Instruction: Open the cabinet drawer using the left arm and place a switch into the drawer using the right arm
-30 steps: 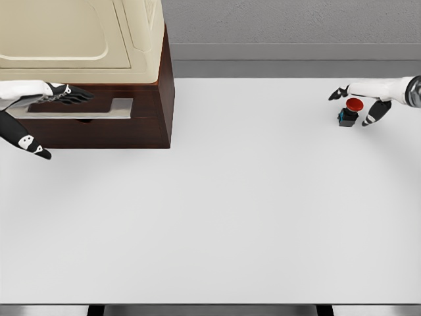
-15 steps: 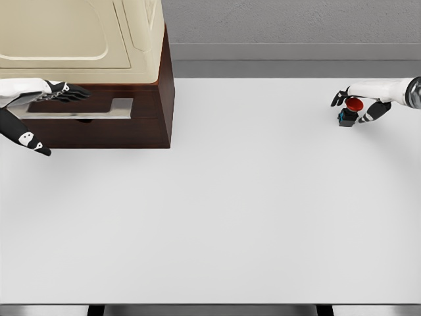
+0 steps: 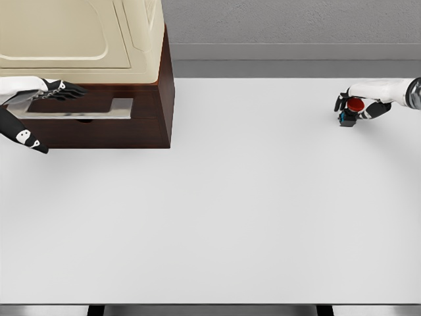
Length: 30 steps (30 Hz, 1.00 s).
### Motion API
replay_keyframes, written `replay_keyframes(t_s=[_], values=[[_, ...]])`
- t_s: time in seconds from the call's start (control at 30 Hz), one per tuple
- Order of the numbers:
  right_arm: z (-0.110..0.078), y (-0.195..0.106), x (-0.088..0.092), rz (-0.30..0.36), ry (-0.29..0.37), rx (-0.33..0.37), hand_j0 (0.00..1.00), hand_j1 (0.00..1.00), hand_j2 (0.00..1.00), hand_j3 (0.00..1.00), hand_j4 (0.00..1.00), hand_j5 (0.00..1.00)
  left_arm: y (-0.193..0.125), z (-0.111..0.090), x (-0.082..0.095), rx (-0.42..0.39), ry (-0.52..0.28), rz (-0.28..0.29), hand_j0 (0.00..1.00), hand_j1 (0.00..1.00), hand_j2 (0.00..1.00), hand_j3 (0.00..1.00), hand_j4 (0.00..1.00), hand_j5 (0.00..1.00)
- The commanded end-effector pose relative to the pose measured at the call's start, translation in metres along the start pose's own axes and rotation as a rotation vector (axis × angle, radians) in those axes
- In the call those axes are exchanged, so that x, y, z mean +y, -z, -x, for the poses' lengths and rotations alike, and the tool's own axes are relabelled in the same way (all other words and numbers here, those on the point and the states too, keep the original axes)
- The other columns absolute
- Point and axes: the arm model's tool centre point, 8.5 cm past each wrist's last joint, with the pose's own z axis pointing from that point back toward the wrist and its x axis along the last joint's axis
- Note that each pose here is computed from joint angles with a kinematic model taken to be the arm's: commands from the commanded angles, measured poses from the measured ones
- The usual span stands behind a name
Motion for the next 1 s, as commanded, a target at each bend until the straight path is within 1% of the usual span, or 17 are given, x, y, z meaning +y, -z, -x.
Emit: replay_keyframes(t_s=[0.0, 0.37, 0.53, 0.63, 0.7, 0.83, 0.97], values=[[0.0, 0.0, 0.0, -0.001, 0.001, 0.001, 0.59, 0.59, 0.59, 0.59, 0.59, 0.59, 0.0, 0.0, 0.0, -0.003, -0.003, -0.001, 1.0, 1.0, 1.0, 1.0, 1.0, 1.0], [-0.002, 0.0, -0.002, 0.005, -0.004, -0.009, 0.51, 0.51, 0.51, 0.51, 0.51, 0.51, 0.002, 0.003, -0.004, -0.001, -0.013, 0.008, 1.0, 1.0, 1.0, 1.0, 1.0, 1.0], [-0.007, 0.001, -0.005, 0.01, -0.017, -0.023, 0.5, 0.5, 0.5, 0.5, 0.5, 0.5, 0.002, 0.003, -0.003, 0.0, -0.014, 0.007, 1.0, 1.0, 1.0, 1.0, 1.0, 1.0], [-0.009, 0.001, -0.008, 0.013, -0.027, -0.03, 0.5, 0.5, 0.5, 0.5, 0.5, 0.5, 0.003, 0.006, -0.007, 0.005, -0.021, 0.016, 1.0, 1.0, 1.0, 1.0, 1.0, 1.0], [-0.014, 0.001, -0.014, 0.025, -0.043, -0.041, 0.49, 0.49, 0.49, 0.49, 0.49, 0.49, 0.003, 0.006, -0.007, 0.006, -0.022, 0.016, 1.0, 1.0, 1.0, 1.0, 1.0, 1.0], [-0.017, -0.001, -0.018, 0.033, -0.06, -0.059, 0.49, 0.49, 0.49, 0.49, 0.49, 0.49, 0.003, 0.007, -0.008, 0.005, -0.024, 0.016, 1.0, 1.0, 1.0, 1.0, 1.0, 1.0], [-0.022, -0.004, -0.029, 0.052, -0.083, -0.077, 0.48, 0.48, 0.48, 0.48, 0.48, 0.48, 0.003, 0.007, -0.008, 0.003, -0.03, 0.018, 1.0, 1.0, 1.0, 1.0, 1.0, 1.0]])
